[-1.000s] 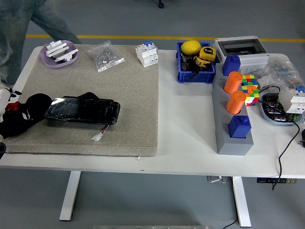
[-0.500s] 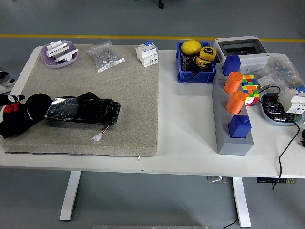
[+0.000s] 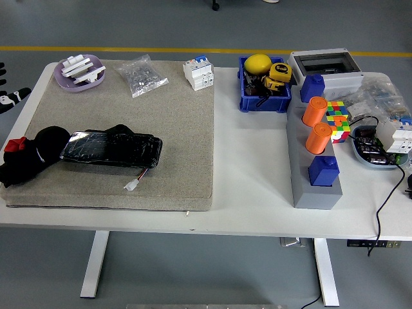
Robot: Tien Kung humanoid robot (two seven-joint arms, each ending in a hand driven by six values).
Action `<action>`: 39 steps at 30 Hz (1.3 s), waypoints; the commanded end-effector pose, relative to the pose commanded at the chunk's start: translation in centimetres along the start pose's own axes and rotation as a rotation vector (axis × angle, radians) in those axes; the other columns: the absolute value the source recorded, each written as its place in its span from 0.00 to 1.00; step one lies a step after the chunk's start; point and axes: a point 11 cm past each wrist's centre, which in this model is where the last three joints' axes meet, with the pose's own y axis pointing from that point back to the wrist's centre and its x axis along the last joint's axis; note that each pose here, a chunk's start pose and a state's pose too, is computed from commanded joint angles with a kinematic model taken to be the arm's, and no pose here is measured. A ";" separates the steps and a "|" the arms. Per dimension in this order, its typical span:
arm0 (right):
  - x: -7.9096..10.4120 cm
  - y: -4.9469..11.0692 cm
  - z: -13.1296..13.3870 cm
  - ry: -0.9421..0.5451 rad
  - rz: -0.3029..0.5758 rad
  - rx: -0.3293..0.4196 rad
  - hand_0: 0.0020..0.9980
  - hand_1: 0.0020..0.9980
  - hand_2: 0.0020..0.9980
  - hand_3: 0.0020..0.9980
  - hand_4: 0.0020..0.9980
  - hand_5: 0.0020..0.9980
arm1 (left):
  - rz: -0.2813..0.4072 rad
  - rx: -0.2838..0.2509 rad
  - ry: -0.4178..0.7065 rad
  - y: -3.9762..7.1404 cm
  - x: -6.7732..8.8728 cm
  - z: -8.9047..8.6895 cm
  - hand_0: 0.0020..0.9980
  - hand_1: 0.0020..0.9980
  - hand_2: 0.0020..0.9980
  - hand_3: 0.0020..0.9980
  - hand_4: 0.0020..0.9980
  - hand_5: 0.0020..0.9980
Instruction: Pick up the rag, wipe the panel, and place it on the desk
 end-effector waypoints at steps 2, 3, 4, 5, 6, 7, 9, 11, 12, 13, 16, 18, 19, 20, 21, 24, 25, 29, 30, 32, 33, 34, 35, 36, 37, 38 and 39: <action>0.1 0.0 -0.1 0.004 0.003 0.001 0.74 0.62 0.68 0.68 1.00 0.62 | 0.001 -0.002 0.012 0.1 -0.1 -0.1 0.68 0.78 0.79 0.76 0.96 0.23; 0.1 0.0 -0.1 0.006 0.003 0.000 0.74 0.62 0.68 0.68 1.00 0.62 | 0.000 -0.005 0.018 0.2 -0.1 -0.1 0.68 0.79 0.79 0.76 0.97 0.23; 0.1 0.0 -0.1 0.007 0.004 0.000 0.74 0.62 0.68 0.68 1.00 0.62 | 0.001 -0.007 0.024 0.2 -0.1 -0.1 0.68 0.79 0.79 0.76 0.97 0.23; 0.2 0.0 0.0 0.007 0.005 -0.002 0.74 0.62 0.68 0.68 1.00 0.62 | 0.002 -0.016 0.044 0.3 -0.1 -0.1 0.68 0.79 0.79 0.76 0.97 0.23; 0.2 0.0 0.0 0.008 0.006 -0.003 0.74 0.62 0.68 0.68 1.00 0.62 | 0.006 -0.024 0.057 0.4 0.0 -0.1 0.68 0.79 0.79 0.76 0.97 0.23; 0.2 0.0 0.1 0.008 0.006 -0.004 0.74 0.62 0.68 0.68 1.00 0.62 | 0.012 -0.035 0.066 0.4 0.1 0.0 0.68 0.79 0.79 0.76 0.97 0.23; 0.3 0.0 0.2 0.007 0.006 -0.007 0.75 0.62 0.68 0.68 1.00 0.62 | 0.024 -0.060 0.094 0.5 0.2 0.3 0.68 0.79 0.78 0.71 0.96 0.24; 0.2 0.0 0.2 0.003 0.006 -0.008 0.75 0.62 0.68 0.68 1.00 0.62 | 0.029 -0.078 0.111 0.6 0.2 0.5 0.68 0.79 0.78 0.71 0.96 0.24; 0.2 0.0 0.3 0.002 0.005 -0.008 0.75 0.62 0.68 0.68 1.00 0.62 | 0.029 -0.083 0.116 0.7 0.2 0.6 0.68 0.79 0.78 0.71 0.96 0.24; 0.1 0.0 0.3 0.003 0.004 -0.008 0.75 0.62 0.68 0.68 1.00 0.62 | 0.028 -0.088 0.123 0.7 0.2 0.7 0.68 0.79 0.78 0.71 0.96 0.24; -0.1 -0.1 0.3 0.000 0.001 -0.007 0.74 0.62 0.68 0.68 1.00 0.62 | 0.027 -0.098 0.139 0.7 0.2 0.8 0.68 0.79 0.78 0.69 0.96 0.25; -0.2 -0.1 0.6 -0.005 -0.002 -0.010 0.74 0.62 0.68 0.68 1.00 0.62 | 0.023 -0.100 0.149 0.7 0.2 0.9 0.68 0.79 0.78 0.69 0.96 0.25; -0.3 -0.2 0.7 -0.007 -0.004 -0.012 0.74 0.62 0.68 0.68 1.00 0.62 | 0.021 -0.100 0.152 0.6 0.2 0.9 0.68 0.79 0.78 0.69 0.96 0.25; -0.4 -0.2 0.8 -0.011 -0.006 -0.014 0.74 0.62 0.68 0.68 1.00 0.62 | 0.017 -0.100 0.157 0.6 0.1 0.9 0.68 0.79 0.78 0.69 0.96 0.25; -0.4 -0.2 1.0 -0.016 -0.006 -0.015 0.75 0.62 0.68 0.68 1.00 0.62 | 0.015 -0.099 0.160 0.6 0.0 0.8 0.69 0.78 0.78 0.67 0.95 0.26; -0.5 -0.3 1.2 -0.023 -0.009 -0.019 0.75 0.62 0.68 0.68 1.00 0.62 | 0.003 -0.094 0.167 0.6 -0.3 0.6 0.69 0.78 0.78 0.67 0.95 0.26; -0.6 -0.3 1.3 -0.026 -0.011 -0.019 0.75 0.62 0.68 0.68 1.00 0.62 | -0.002 -0.093 0.167 0.6 -0.5 0.5 0.69 0.78 0.78 0.67 0.95 0.26; -0.9 -0.4 1.2 -0.032 -0.015 -0.017 0.75 0.62 0.68 0.68 1.00 0.62 | -0.011 -0.100 0.177 0.5 -0.6 0.7 0.69 0.78 0.77 0.66 0.95 0.26; -1.0 -0.4 1.2 -0.033 -0.016 -0.017 0.75 0.62 0.68 0.68 1.00 0.62 | -0.011 -0.103 0.181 0.4 -0.5 0.8 0.69 0.78 0.77 0.66 0.95 0.26; -1.1 -0.4 1.1 -0.034 -0.017 -0.014 0.75 0.62 0.68 0.68 1.00 0.62 | -0.010 -0.108 0.188 0.4 -0.4 0.9 0.69 0.78 0.77 0.66 0.95 0.26; -1.1 -0.4 1.0 -0.033 -0.018 -0.013 0.75 0.62 0.68 0.68 1.00 0.62 | -0.009 -0.110 0.196 0.4 -0.3 1.0 0.69 0.78 0.77 0.66 0.95 0.26; -1.1 -0.4 1.0 -0.034 -0.018 -0.012 0.75 0.62 0.68 0.68 1.00 0.63 | -0.008 -0.111 0.203 0.3 -0.3 1.0 0.69 0.78 0.77 0.65 0.95 0.27; -1.1 -0.4 0.9 -0.034 -0.019 -0.011 0.75 0.62 0.68 0.68 1.00 0.63 | -0.008 -0.111 0.210 0.3 -0.2 1.0 0.69 0.78 0.77 0.65 0.95 0.27; -1.2 -0.4 0.9 -0.034 -0.019 -0.010 0.75 0.62 0.68 0.68 1.00 0.63 | -0.007 -0.112 0.216 0.3 -0.2 1.0 0.69 0.78 0.77 0.65 0.95 0.27; -1.2 -0.4 0.9 -0.035 -0.019 -0.010 0.75 0.62 0.68 0.68 1.00 0.63 | -0.008 -0.113 0.221 0.3 -0.2 1.0 0.69 0.78 0.77 0.65 0.95 0.27; -1.2 -0.4 0.9 -0.036 -0.019 -0.009 0.75 0.62 0.68 0.68 1.00 0.63 | -0.009 -0.114 0.225 0.3 -0.2 1.0 0.69 0.78 0.77 0.65 0.95 0.27; -1.2 -0.4 0.9 -0.036 -0.019 -0.009 0.75 0.62 0.68 0.68 1.00 0.63 | -0.009 -0.114 0.229 0.3 -0.1 1.0 0.69 0.78 0.77 0.65 0.95 0.27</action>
